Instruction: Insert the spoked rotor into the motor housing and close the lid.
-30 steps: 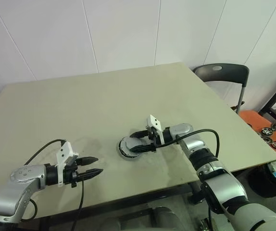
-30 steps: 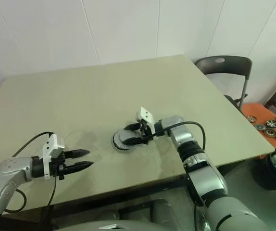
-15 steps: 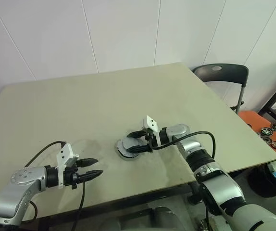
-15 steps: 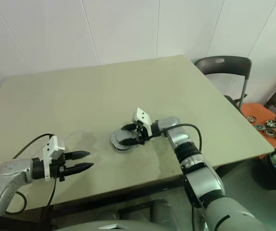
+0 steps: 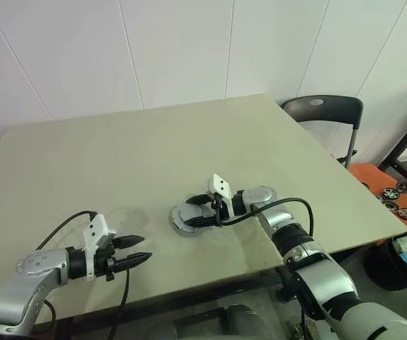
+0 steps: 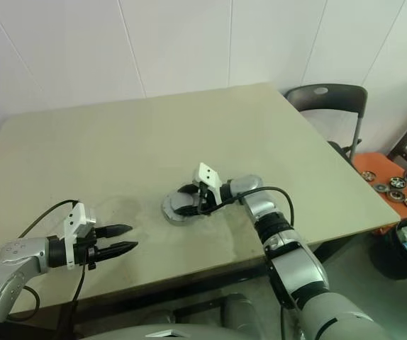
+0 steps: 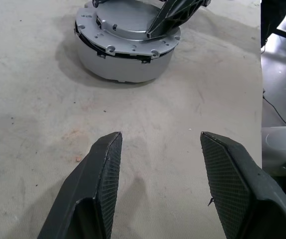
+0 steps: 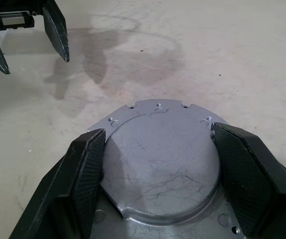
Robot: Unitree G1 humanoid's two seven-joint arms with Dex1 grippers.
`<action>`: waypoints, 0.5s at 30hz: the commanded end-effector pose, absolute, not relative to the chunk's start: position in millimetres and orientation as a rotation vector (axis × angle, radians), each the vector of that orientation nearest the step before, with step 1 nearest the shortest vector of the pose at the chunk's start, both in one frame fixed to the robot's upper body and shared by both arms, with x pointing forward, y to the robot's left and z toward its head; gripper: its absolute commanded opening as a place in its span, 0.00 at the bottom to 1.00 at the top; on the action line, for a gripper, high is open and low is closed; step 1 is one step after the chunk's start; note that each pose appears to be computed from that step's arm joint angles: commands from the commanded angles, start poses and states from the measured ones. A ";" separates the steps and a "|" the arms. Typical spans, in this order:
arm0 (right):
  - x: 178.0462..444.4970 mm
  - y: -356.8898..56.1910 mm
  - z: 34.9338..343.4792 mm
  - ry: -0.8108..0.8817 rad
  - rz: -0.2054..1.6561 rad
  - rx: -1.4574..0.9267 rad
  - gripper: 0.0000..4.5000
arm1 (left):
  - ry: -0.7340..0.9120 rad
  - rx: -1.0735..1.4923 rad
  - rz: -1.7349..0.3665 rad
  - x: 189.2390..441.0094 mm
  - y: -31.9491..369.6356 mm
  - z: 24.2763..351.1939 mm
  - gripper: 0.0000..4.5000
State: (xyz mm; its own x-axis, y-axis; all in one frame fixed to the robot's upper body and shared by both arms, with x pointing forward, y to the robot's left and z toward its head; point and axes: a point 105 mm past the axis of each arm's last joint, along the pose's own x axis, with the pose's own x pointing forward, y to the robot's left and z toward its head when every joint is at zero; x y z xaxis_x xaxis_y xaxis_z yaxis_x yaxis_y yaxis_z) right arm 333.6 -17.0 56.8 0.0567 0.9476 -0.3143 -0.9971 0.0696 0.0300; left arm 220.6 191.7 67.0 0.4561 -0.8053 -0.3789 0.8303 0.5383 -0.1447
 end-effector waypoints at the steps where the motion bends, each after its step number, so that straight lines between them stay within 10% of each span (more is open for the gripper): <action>1: 328.6 -5.3 57.3 0.273 1.521 -0.212 0.67 | 0.378 0.086 -1.009 223.4 190.5 79.8 0.60; 15: 324.2 4.9 53.6 0.289 1.531 -0.220 0.67 | 0.373 0.079 -1.000 224.8 189.6 80.8 0.60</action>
